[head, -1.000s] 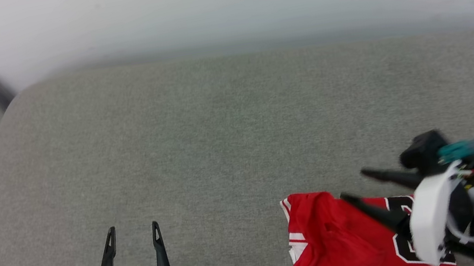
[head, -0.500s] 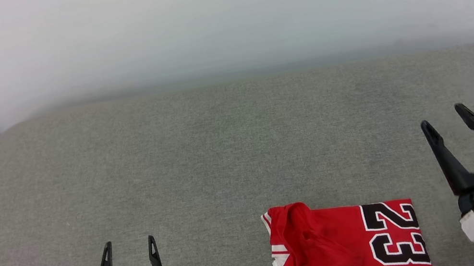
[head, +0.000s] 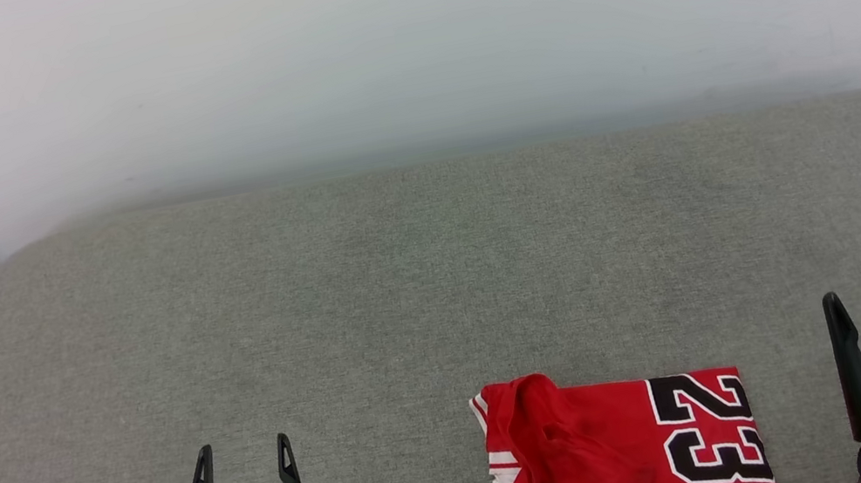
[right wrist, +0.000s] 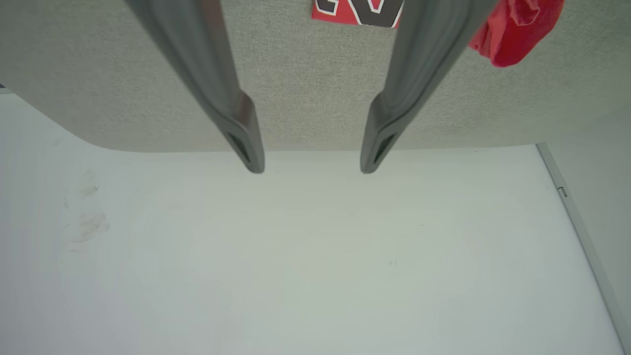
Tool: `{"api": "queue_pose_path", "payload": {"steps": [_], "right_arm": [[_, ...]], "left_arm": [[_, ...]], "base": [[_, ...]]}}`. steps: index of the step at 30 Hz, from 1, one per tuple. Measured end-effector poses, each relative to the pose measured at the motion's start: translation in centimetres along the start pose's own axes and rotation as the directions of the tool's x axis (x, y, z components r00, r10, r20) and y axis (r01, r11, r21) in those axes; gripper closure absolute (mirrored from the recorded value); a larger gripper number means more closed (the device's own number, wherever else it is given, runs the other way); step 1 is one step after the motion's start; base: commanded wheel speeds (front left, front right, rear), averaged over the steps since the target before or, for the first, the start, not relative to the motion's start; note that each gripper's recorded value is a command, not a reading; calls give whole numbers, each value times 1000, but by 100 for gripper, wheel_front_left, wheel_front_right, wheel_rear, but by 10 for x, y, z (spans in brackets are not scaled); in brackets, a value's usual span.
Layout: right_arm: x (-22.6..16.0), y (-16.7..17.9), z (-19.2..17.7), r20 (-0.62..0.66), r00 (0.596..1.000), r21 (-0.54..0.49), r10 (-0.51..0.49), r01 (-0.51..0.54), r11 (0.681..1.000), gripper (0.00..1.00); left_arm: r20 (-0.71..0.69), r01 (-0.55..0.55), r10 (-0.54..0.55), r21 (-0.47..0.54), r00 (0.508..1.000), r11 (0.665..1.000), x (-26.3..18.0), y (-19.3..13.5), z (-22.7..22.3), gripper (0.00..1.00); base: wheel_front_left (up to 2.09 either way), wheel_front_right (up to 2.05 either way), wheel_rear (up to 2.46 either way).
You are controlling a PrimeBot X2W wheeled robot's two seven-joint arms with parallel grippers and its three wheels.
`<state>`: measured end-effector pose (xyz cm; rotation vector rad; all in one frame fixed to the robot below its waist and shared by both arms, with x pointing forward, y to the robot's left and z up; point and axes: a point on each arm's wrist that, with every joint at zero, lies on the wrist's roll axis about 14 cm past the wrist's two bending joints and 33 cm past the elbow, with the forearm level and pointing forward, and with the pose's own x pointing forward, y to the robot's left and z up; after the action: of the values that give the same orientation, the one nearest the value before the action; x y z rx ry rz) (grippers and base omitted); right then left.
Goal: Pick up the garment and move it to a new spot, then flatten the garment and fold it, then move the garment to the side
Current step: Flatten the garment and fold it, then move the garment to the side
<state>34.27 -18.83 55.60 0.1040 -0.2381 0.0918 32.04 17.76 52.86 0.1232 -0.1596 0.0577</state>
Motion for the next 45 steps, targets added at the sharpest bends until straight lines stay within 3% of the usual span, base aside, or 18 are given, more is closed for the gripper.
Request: {"api": "queue_pose_path", "payload": {"steps": [23, 35, 38, 41, 43, 45], "right_arm": [[-18, 6, -19, -66, 997, 23, -27, 28, 999, 0], [42, 0, 61, 171, 979, -127, 110, -88, 988, 0], [58, 1, 57, 86, 984, -129, 155, -143, 981, 0], [66, 2, 30, -133, 973, -77, 186, -197, 977, 0], [59, 1, 2, -324, 923, -31, 207, -229, 973, 0], [54, -2, -11, -435, 873, 15, 221, -238, 971, 0]], "left_arm": [[-32, -3, 3, -8, 999, 1000, -7, 3, -9, 0], [-43, -4, 4, -17, 999, 1000, -7, 1, -12, 0], [-49, -5, 4, -18, 999, 1000, -7, 1, -13, 0], [-55, -2, 1, -18, 998, 1000, -6, 0, -16, 0], [-60, -2, 1, -17, 998, 1000, -5, 0, -17, 0], [-66, -2, 1, -16, 998, 1000, -4, 1, -19, 0]], "base": [[0, 0, 0], [0, 0, 0], [0, 0, 0], [0, 0, 0], [0, 0, 0], [0, 0, 0]]}}
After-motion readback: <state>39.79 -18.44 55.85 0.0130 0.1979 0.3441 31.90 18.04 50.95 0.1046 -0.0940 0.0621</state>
